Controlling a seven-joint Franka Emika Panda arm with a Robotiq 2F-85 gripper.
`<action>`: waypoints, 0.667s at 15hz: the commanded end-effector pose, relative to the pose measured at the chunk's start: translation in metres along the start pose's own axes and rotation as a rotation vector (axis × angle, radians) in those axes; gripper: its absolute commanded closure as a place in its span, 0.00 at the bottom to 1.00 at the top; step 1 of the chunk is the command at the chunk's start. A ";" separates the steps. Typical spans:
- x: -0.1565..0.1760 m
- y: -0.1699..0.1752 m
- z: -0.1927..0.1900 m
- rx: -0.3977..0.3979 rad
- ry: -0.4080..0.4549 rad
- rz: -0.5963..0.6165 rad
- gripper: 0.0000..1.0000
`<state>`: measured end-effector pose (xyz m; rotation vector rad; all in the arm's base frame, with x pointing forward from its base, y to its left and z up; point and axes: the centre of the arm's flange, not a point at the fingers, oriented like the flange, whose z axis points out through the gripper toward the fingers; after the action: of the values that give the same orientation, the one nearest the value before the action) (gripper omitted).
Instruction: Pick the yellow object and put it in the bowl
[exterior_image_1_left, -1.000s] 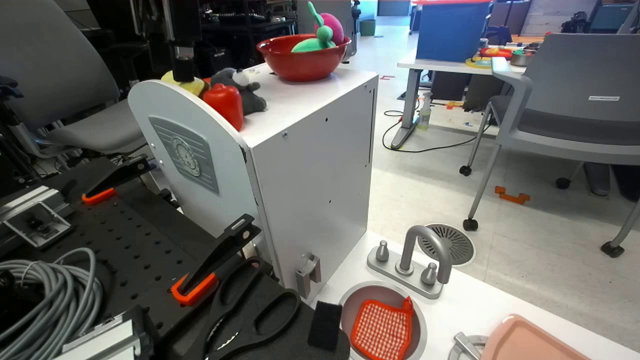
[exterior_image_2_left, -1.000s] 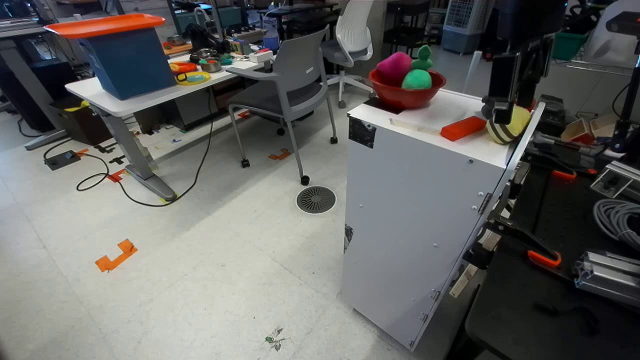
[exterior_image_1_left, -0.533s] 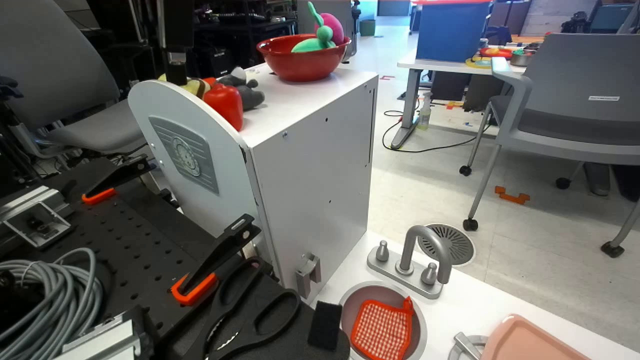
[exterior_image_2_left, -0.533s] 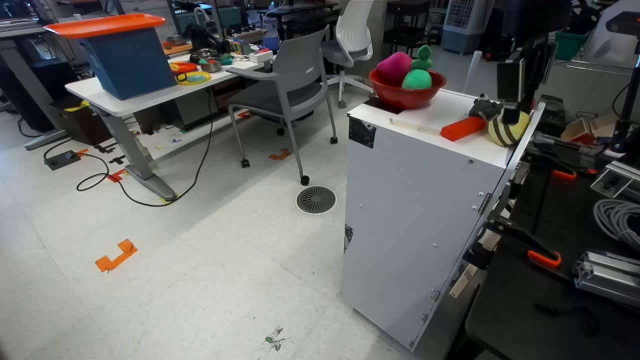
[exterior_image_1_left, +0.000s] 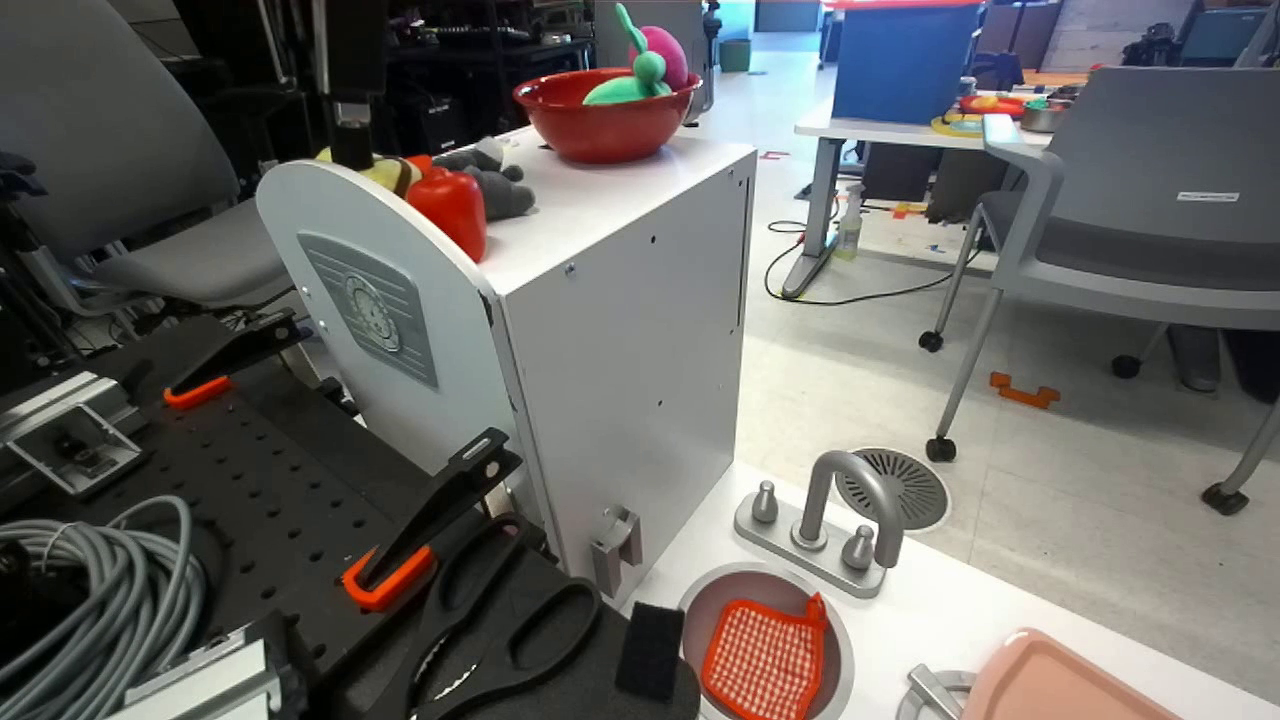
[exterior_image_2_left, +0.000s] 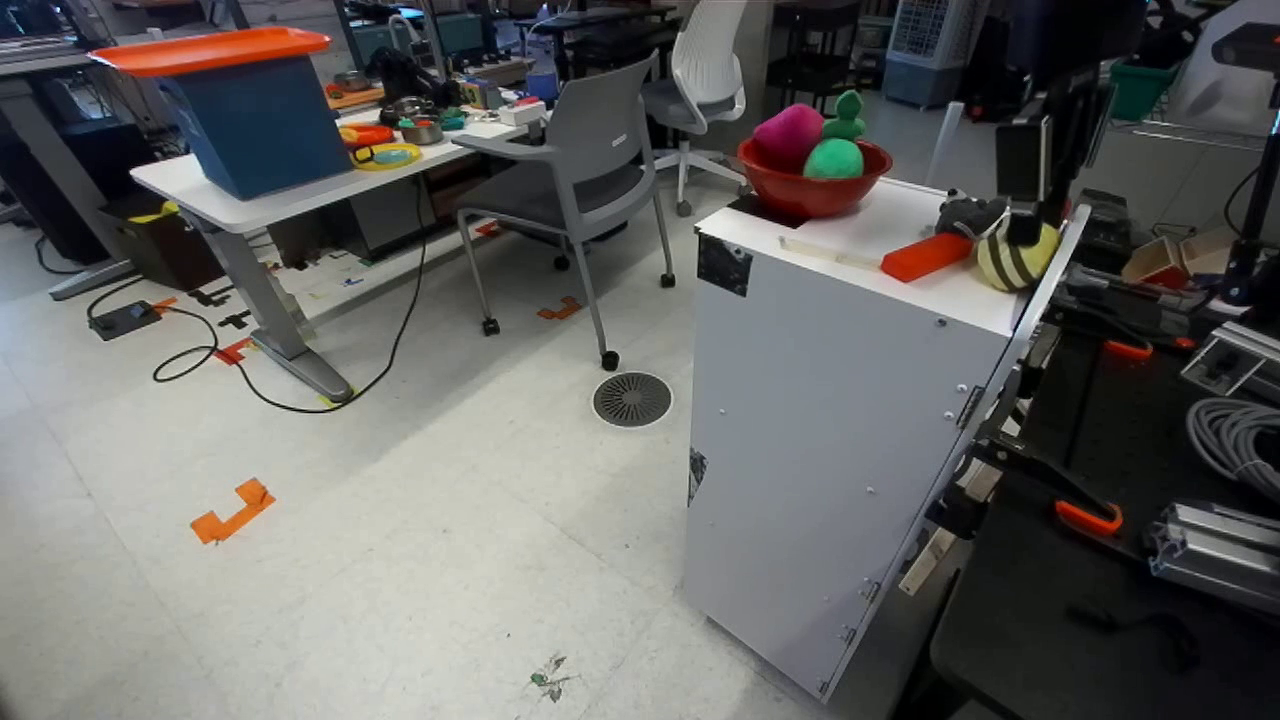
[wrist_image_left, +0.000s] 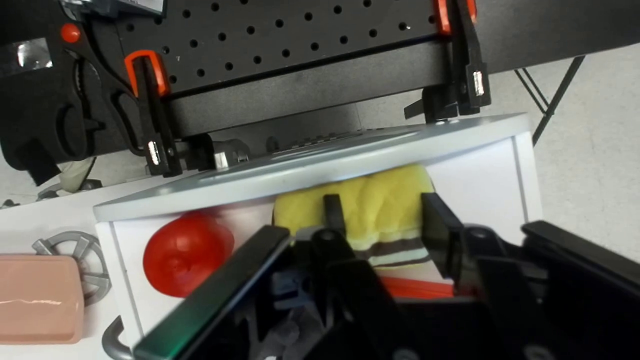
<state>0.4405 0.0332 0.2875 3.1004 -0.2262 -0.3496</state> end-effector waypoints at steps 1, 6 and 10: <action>-0.010 0.008 -0.006 0.010 0.022 0.017 0.85; -0.017 0.015 -0.016 0.018 0.052 0.042 1.00; -0.023 0.021 -0.024 0.026 0.071 0.055 0.99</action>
<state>0.4320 0.0208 0.3057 3.1080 -0.2787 -0.2924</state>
